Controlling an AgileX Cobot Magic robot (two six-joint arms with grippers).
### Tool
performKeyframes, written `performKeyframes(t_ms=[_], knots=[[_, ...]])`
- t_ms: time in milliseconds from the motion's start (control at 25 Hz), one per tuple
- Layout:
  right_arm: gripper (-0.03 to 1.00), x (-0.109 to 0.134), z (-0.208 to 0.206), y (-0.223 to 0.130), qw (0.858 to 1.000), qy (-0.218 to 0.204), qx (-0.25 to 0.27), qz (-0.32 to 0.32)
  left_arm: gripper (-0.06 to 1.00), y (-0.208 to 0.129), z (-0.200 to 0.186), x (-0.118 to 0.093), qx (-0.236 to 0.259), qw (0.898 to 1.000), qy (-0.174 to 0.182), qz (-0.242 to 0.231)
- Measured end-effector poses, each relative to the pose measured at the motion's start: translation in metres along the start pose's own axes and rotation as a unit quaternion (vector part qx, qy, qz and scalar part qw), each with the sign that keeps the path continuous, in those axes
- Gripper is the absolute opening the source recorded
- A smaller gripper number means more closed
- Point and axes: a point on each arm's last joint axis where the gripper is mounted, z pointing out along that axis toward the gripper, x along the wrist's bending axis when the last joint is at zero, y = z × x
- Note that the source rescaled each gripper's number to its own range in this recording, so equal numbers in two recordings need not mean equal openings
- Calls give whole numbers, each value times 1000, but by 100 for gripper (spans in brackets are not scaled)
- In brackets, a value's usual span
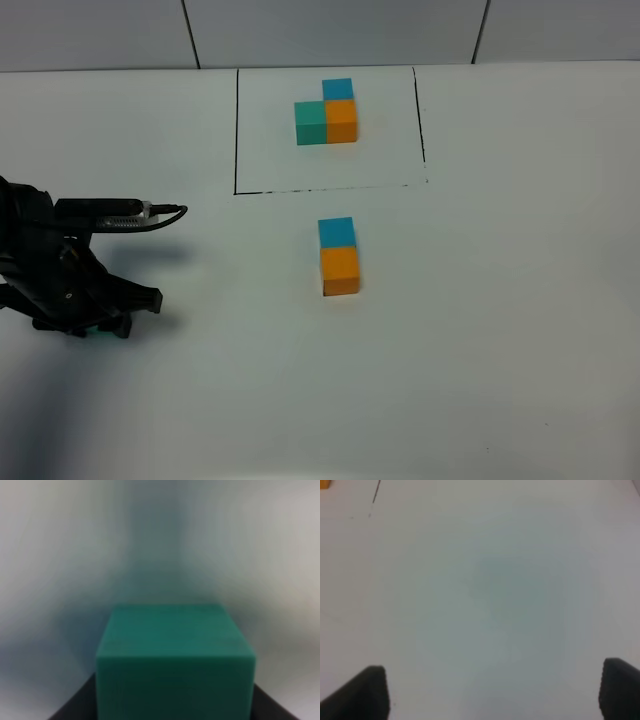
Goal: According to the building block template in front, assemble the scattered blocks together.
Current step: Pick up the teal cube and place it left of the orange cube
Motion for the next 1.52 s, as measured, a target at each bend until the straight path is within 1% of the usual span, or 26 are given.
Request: performKeyframes(t_ms=[80, 160, 240, 280, 360, 400, 480, 520, 600, 640, 720, 800, 960, 1040, 1080, 1160, 1280, 1360, 1400, 1440, 1520], knots=[[72, 0, 0, 0, 1000, 0, 0, 0, 1, 2, -1, -1, 9, 999, -1, 34], [72, 0, 0, 0, 1000, 0, 0, 0, 1, 4, -3, -5, 21, 995, -4, 95], [72, 0, 0, 0, 1000, 0, 0, 0, 1, 8, -8, -14, 26, 985, -10, 168], [72, 0, 0, 0, 1000, 0, 0, 0, 1, 11, -12, -20, 26, 976, -13, 215], [72, 0, 0, 0, 1000, 0, 0, 0, 1, 17, -20, -34, 24, 950, -21, 311], [72, 0, 0, 0, 1000, 0, 0, 0, 1, 20, -25, -41, 20, 937, -25, 347], [72, 0, 0, 0, 1000, 0, 0, 0, 1, 27, -34, -60, 6, 906, -34, 421], [72, 0, 0, 0, 1000, 0, 0, 0, 1, 30, -39, -68, -6, 893, -37, 448], [72, 0, 0, 0, 1000, 0, 0, 0, 1, 35, -48, -86, -27, 861, -36, 507], [72, 0, 0, 0, 1000, 0, 0, 0, 1, 36, -50, -94, -34, 851, -35, 524], [72, 0, 0, 0, 1000, 0, 0, 0, 1, 43, -53, -104, -47, 840, -34, 540], [72, 0, 0, 0, 1000, 0, 0, 0, 1, 49, -53, -109, -52, 837, -34, 544], [72, 0, 0, 0, 1000, 0, 0, 0, 1, 60, -43, -114, -22, 832, -41, 552], [72, 0, 0, 0, 1000, 0, 0, 0, 1, 65, -36, -119, -5, 827, -44, 560], [72, 0, 0, 0, 1000, 0, 0, 0, 1, 67, -34, -121, 2, 823, -45, 566], [72, 0, 0, 0, 1000, 0, 0, 0, 1, 70, -30, -130, 8, 812, -44, 582], [72, 0, 0, 0, 1000, 0, 0, 0, 1, 74, -26, -145, 15, 790, -27, 612], [72, 0, 0, 0, 1000, 0, 0, 0, 1, 75, -22, -151, 25, 775, -9, 632], [72, 0, 0, 0, 1000, 0, 0, 0, 1, 76, -20, -153, 27, 770, -5, 637], [72, 0, 0, 0, 1000, 0, 0, 0, 1, 76, -17, -154, 28, 768, -3, 639], [72, 0, 0, 0, 1000, 0, 0, 0, 1, 76, -13, -156, 27, 767, -4, 641]])
